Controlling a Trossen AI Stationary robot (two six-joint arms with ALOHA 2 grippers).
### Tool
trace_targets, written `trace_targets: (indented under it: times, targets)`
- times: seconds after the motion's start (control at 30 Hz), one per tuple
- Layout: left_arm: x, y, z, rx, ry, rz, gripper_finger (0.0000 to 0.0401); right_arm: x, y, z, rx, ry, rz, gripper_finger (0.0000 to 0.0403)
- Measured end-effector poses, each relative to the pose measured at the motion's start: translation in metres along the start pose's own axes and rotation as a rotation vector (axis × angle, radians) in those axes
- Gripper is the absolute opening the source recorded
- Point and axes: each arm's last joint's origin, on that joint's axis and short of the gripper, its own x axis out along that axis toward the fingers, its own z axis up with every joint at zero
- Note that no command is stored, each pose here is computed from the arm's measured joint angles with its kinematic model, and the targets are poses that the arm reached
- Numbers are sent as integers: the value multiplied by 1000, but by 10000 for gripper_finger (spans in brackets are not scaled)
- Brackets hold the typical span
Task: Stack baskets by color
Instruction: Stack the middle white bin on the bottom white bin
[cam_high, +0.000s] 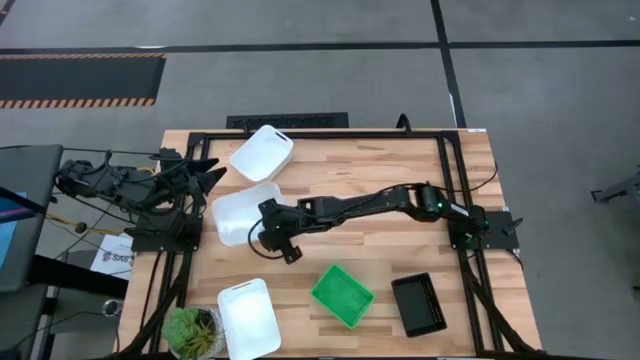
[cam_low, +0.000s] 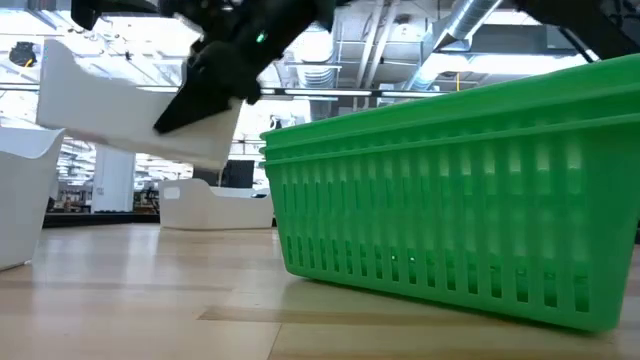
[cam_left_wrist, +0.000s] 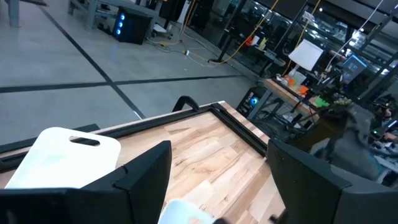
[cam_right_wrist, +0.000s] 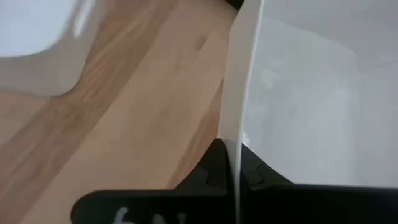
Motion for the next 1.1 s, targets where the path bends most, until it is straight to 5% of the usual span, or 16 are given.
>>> trace_targets:
  times: [0.5,1.1]
  targets:
    - [0,0,0,3,-1,1,254,-41,69,46,-859,-71,108,7]
    - [0,0,1,-4,-19,18,254,-54,134,71,-1256,-295,216,7]
